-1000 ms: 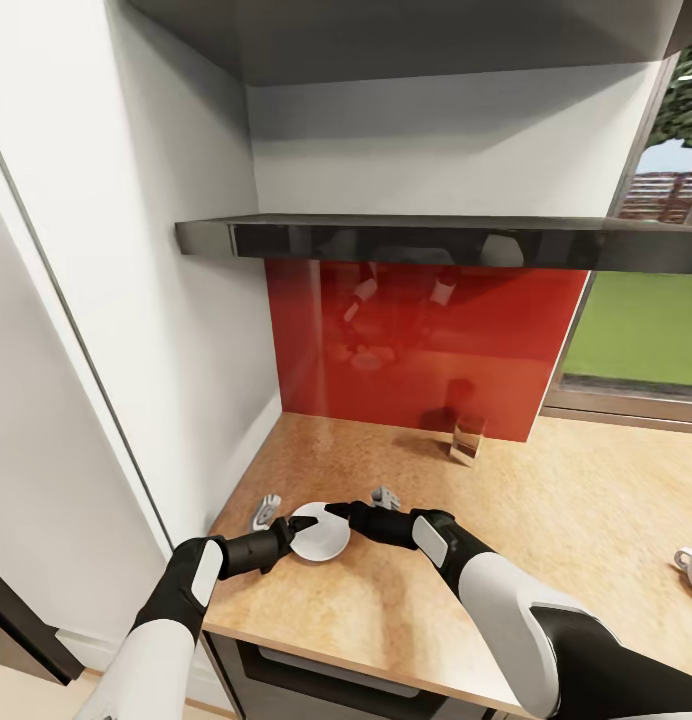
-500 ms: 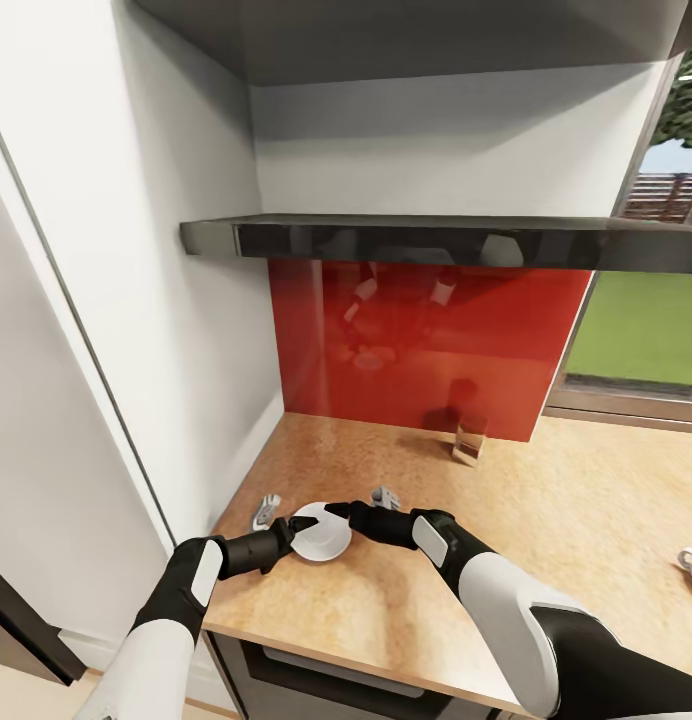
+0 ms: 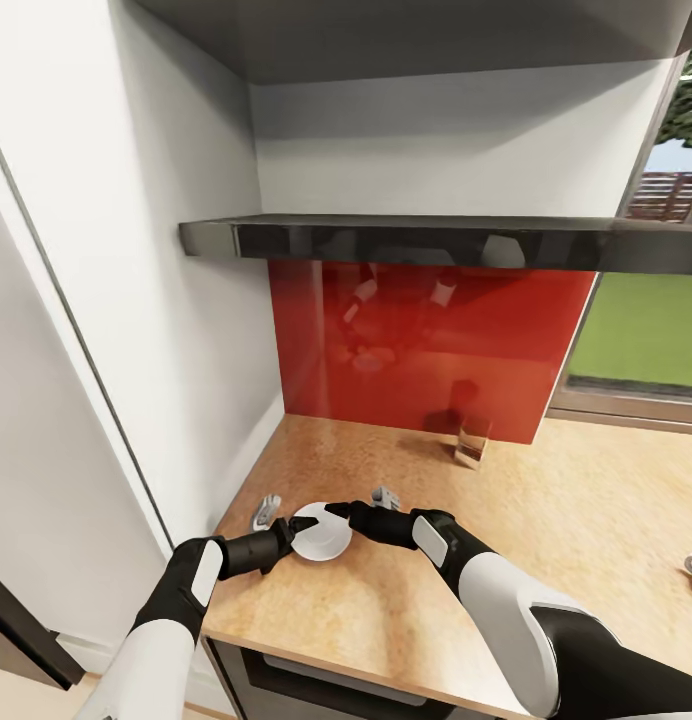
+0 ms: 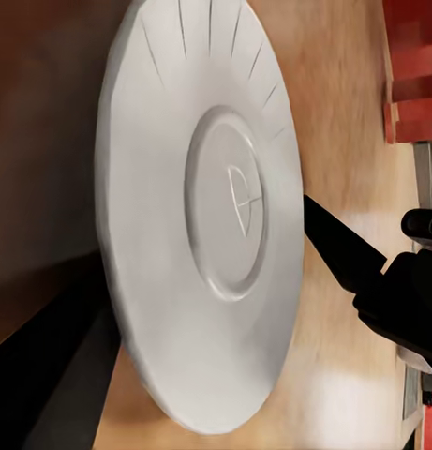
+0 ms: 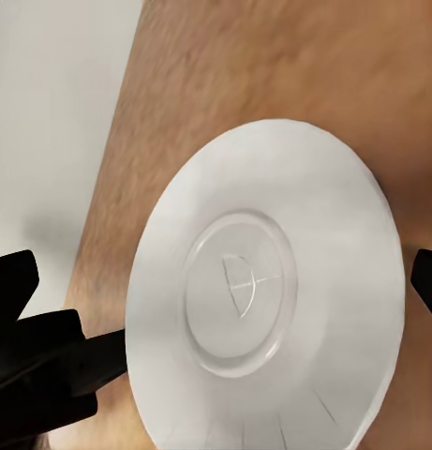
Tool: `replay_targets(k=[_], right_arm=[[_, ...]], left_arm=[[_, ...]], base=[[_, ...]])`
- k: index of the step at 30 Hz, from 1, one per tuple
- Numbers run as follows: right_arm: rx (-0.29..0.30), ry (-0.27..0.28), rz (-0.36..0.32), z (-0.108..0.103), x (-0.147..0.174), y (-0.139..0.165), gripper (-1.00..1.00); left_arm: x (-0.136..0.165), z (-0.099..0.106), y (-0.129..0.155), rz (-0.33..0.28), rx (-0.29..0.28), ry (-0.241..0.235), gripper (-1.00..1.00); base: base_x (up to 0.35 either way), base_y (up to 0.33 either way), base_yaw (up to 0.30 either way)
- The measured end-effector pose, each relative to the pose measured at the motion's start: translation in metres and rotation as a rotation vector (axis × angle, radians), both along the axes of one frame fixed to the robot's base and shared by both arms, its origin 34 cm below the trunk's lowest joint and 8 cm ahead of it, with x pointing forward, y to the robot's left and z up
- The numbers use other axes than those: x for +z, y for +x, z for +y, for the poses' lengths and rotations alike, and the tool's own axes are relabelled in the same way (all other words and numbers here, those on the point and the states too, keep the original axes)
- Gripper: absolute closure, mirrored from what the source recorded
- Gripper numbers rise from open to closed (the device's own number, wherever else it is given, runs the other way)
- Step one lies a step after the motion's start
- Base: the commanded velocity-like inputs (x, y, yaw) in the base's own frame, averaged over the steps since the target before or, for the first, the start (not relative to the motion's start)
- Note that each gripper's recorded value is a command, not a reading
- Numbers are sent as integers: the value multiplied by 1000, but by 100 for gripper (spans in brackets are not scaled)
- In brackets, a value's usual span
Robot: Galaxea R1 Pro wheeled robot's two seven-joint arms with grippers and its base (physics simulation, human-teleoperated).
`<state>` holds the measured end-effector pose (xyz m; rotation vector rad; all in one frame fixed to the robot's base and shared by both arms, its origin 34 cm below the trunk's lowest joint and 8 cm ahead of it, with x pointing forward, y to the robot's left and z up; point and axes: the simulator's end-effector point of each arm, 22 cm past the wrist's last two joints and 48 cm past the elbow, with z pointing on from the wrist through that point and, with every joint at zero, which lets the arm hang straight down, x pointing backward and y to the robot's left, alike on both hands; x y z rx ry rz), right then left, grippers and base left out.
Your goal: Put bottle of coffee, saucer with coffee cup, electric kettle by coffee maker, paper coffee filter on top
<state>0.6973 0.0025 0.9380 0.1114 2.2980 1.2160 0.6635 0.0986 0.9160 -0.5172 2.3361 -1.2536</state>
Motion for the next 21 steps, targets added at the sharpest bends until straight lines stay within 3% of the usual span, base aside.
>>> replay_targets(k=[21], right_arm=[[0, 0, 0, 0, 0, 0, -100]], left_arm=[[-5, -7, -5, 15, -15, -7, -100]], base=[[1, 0, 0]])
